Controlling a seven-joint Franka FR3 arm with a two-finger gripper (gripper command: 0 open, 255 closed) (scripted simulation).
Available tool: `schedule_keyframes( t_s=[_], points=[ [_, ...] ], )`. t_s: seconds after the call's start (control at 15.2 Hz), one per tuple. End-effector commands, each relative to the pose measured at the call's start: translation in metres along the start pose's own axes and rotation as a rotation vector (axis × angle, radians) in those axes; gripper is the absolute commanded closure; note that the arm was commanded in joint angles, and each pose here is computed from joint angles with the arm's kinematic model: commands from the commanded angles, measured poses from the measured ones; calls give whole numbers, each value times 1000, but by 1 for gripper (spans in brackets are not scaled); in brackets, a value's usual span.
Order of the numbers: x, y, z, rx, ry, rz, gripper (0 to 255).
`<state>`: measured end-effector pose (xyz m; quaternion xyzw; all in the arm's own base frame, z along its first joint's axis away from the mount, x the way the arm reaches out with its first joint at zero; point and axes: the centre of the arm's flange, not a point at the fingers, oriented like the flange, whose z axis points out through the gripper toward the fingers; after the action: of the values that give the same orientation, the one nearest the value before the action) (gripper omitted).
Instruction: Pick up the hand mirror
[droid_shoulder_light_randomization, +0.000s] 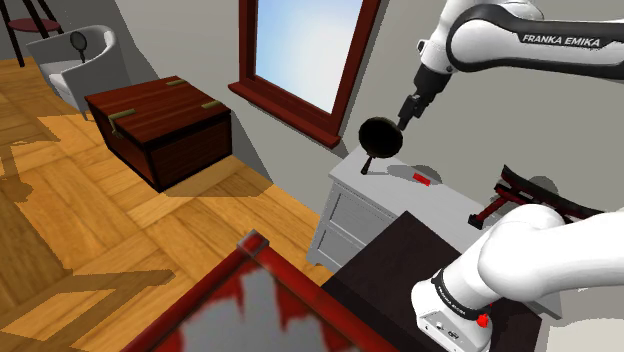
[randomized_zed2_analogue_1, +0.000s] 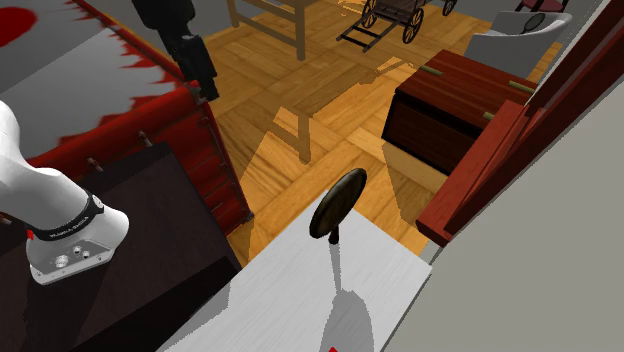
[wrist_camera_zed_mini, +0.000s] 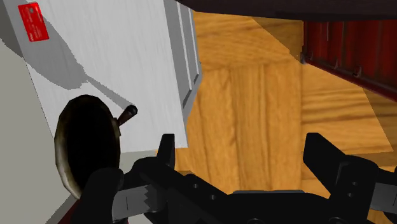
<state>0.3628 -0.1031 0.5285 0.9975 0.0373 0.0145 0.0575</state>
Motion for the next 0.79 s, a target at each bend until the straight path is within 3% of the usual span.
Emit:
schedule_keyframes(
  t_s=[0.0,0.73],
  points=[
    [8,21,14,3,2,-14,0],
    [67,133,91,28,6,-79,0]
  ],
)
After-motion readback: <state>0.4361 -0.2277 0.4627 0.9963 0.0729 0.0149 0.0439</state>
